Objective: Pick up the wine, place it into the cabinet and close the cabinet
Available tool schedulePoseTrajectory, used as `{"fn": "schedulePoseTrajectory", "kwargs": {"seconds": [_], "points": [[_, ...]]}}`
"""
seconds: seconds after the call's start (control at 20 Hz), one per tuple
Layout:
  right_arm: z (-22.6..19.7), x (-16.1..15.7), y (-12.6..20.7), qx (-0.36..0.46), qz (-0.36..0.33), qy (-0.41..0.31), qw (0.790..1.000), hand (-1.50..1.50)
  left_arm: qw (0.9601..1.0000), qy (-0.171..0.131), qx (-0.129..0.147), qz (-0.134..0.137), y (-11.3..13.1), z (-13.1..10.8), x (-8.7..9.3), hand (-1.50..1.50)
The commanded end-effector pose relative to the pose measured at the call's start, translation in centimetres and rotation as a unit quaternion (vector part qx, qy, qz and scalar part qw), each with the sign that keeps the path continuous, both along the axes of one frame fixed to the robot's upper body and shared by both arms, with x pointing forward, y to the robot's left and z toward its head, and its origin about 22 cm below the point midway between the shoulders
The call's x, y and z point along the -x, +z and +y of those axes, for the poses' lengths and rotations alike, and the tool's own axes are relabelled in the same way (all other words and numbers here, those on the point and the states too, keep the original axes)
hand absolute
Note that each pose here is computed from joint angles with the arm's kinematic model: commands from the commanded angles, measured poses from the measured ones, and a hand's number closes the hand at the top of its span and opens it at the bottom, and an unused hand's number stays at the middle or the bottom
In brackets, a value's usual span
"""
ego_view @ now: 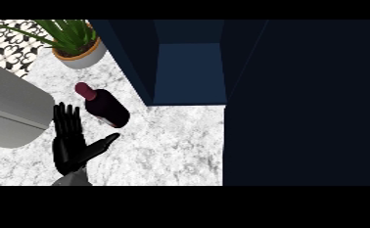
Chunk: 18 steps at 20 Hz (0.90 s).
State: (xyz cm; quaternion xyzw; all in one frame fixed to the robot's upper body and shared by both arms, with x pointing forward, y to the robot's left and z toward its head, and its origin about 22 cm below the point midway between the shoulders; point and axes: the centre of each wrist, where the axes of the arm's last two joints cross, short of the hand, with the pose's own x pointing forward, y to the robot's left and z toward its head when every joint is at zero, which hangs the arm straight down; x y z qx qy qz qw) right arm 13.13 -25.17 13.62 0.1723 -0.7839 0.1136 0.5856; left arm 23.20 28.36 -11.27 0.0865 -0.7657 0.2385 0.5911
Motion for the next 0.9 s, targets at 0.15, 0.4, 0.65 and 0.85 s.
{"fn": "schedulePoseTrajectory", "kwargs": {"seconds": [0.15,0.4,0.65,0.85], "points": [[-0.3,1.5,3.2,-0.024,-0.032,0.015,0.999,-1.50,0.9994,-0.023,0.023,-0.007,-3.2,-0.4,0.1,-1.50],[0.9,2.3,3.0,-0.028,-0.023,0.010,0.999,-1.50,0.9981,-0.012,0.056,-0.024,-2.7,0.5,-3.1,-1.50],[1.5,3.9,3.6,-0.023,-0.029,0.017,0.999,-1.50,0.9969,-0.010,0.064,-0.044,-3.9,1.5,-1.4,-1.50],[0.8,2.3,3.4,-0.023,-0.027,0.019,0.999,-1.50,0.9958,-0.034,0.066,-0.054,-3.6,0.2,-3.1,-1.50]]}}
